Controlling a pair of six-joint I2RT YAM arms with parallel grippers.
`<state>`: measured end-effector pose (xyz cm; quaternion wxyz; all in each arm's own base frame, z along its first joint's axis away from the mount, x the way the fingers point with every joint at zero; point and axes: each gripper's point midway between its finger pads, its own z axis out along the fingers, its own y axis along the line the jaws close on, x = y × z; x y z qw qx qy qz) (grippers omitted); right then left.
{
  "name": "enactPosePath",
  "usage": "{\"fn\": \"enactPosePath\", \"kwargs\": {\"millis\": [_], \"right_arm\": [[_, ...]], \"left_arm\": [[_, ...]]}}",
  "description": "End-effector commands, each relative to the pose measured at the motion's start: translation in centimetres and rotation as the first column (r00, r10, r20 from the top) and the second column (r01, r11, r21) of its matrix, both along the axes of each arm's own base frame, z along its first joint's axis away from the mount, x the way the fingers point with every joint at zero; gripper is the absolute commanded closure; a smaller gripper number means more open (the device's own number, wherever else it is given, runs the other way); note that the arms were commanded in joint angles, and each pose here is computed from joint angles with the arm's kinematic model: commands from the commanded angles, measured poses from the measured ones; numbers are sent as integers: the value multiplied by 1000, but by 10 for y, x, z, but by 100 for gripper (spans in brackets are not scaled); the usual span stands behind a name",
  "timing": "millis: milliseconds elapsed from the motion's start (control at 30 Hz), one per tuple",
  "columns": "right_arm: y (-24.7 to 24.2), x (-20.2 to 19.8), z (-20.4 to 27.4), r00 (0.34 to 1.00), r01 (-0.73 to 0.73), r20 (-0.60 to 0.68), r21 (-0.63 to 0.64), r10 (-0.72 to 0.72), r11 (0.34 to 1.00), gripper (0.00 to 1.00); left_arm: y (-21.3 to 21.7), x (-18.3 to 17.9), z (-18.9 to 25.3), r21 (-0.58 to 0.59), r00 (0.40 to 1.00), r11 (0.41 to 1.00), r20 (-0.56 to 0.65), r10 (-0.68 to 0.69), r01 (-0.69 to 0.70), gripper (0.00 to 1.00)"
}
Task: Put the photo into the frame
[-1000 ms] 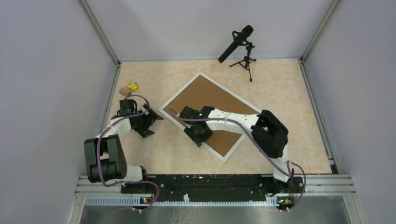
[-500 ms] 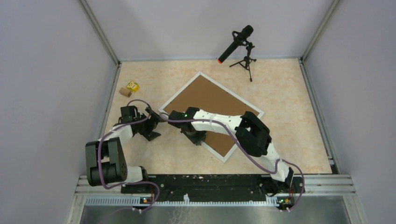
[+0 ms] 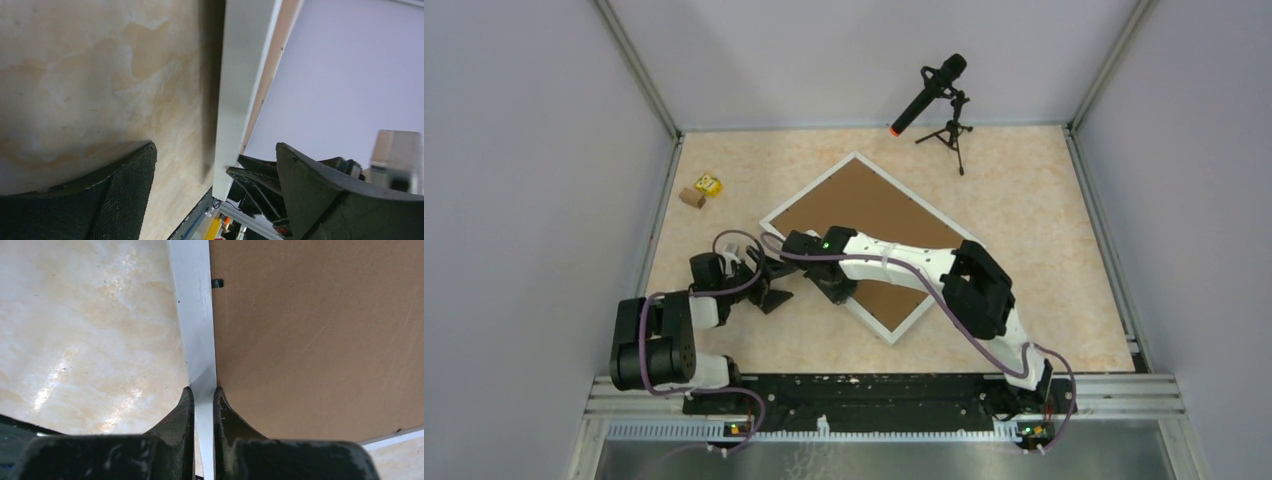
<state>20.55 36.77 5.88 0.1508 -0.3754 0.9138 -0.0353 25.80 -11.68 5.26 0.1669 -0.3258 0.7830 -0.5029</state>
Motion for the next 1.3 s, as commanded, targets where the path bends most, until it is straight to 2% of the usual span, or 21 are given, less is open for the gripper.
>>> {"fn": "enactPosePath", "kwargs": {"millis": [0, 133, 267, 400, 500, 567, 700, 733, 800, 867, 933, 967, 1033, 1100, 1167, 1267], "right_arm": [[10, 7, 53, 998, 10, 56, 155, -19, 988, 100], [13, 6, 57, 999, 12, 49, 191, -22, 981, 100], [15, 9, 61, 998, 20, 51, 214, -31, 977, 100], [15, 9, 61, 998, 24, 48, 220, -35, 975, 100], [12, 9, 61, 997, 40, 53, 230, -53, 972, 100], [12, 9, 62, 996, 51, 53, 257, -66, 965, 100], [7, 10, 68, 993, 74, 68, 306, -100, 949, 100], [3, 11, 72, 991, 78, 81, 318, -109, 945, 97], [-8, 11, 85, 986, 75, 116, 355, -123, 932, 70], [-15, 5, 105, 985, 18, 146, 427, -89, 904, 48], [-26, -7, 126, 982, -84, 190, 478, -9, 874, 33], [-33, -12, 137, 972, -153, 234, 493, 39, 856, 28], [-58, -22, 147, 907, -349, 381, 448, 177, 823, 24], [-74, -33, 160, 778, -553, 560, 395, 285, 734, 20], [-86, -43, 172, 617, -714, 711, 326, 337, 619, 11], [-94, -59, 186, 435, -840, 831, 236, 346, 489, 4]], "left_arm": [[-5, -2, 0, -13, 997, 1000, 80, 12, -11, 7], [-19, -2, 4, -41, 992, 999, 124, 0, 5, 8], [-43, 10, 26, -97, 972, 995, 235, 2, 21, 9], [-69, 25, 39, -150, 961, 988, 275, 2, 41, 16], [-72, 38, 47, -187, 953, 982, 299, 54, 3, 28], [-74, 43, 44, -199, 958, 980, 280, 65, -8, 42], [-72, 47, 61, -240, 944, 971, 318, 89, -10, 72], [-72, 48, 67, -242, 940, 970, 331, 86, -3, 78], [-72, 47, 70, -229, 946, 973, 318, 66, 9, 87], [-70, 48, 76, -199, 948, 980, 315, 47, 17, 95], [-64, 50, 83, -156, 950, 988, 310, 31, 18, 100], [-56, 52, 80, -128, 963, 992, 266, 39, -5, 100], [-41, 55, 85, -77, 976, 996, 211, 51, -35, 100], [-27, 57, 91, -16, 987, 997, 138, 77, -76, 100], [-5, 61, 100, 39, 987, 988, 65, 145, -147, 100], [7, 61, 123, 77, 983, 980, 27, 180, -181, 100]]}}
